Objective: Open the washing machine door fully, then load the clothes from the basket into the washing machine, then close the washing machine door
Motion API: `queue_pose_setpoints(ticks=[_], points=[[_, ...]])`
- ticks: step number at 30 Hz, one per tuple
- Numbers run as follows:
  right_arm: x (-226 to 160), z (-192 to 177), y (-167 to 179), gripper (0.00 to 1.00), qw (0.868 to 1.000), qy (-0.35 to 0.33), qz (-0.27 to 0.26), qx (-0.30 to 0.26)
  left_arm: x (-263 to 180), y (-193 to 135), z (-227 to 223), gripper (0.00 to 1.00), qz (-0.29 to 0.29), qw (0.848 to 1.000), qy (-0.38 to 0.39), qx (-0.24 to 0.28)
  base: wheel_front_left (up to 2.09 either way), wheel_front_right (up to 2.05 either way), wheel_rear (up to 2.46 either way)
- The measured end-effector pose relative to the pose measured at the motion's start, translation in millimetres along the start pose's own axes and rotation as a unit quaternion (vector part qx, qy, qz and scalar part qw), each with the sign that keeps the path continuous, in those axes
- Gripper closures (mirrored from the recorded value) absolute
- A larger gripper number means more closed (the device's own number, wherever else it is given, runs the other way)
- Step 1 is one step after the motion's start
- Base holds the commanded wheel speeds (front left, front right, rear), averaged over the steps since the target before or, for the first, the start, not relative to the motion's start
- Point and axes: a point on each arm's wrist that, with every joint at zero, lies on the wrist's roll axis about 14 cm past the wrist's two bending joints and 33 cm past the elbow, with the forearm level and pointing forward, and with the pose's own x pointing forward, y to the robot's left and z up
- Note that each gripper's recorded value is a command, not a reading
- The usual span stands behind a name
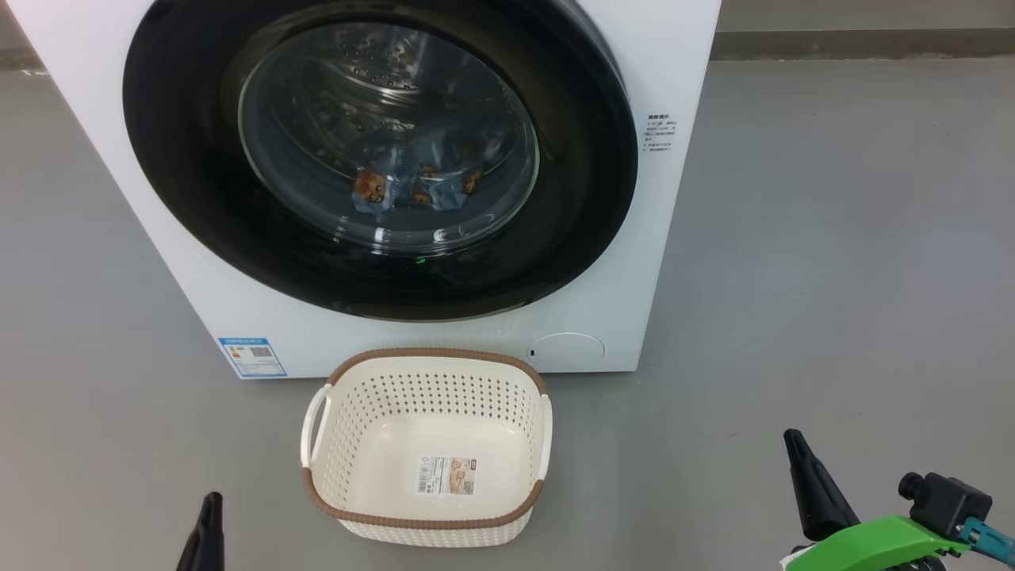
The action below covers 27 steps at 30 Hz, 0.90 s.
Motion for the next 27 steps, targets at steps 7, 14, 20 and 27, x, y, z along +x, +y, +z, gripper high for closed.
queue_pose_setpoints(ticks=[7,14,20,27], points=[[0,1,-4,1.0,0.999,-0.001,-0.01,0.038,5,1,2,1.0,0.004,1.0,-0.002,-0.03,0.0,0.0,0.0],[0,3,-7,1.0,0.997,-0.001,-0.018,0.074,6,4,1,1.0,0.014,0.998,0.002,-0.064,0.0,0.0,0.0],[1,3,-8,1.0,0.994,0.001,-0.022,0.105,9,4,1,1.0,0.018,0.995,0.001,-0.094,0.0,0.0,0.0],[1,3,-11,1.0,0.99,0.002,-0.028,0.141,10,7,0,1.0,0.024,0.992,0.004,-0.126,0.0,0.0,0.0]])
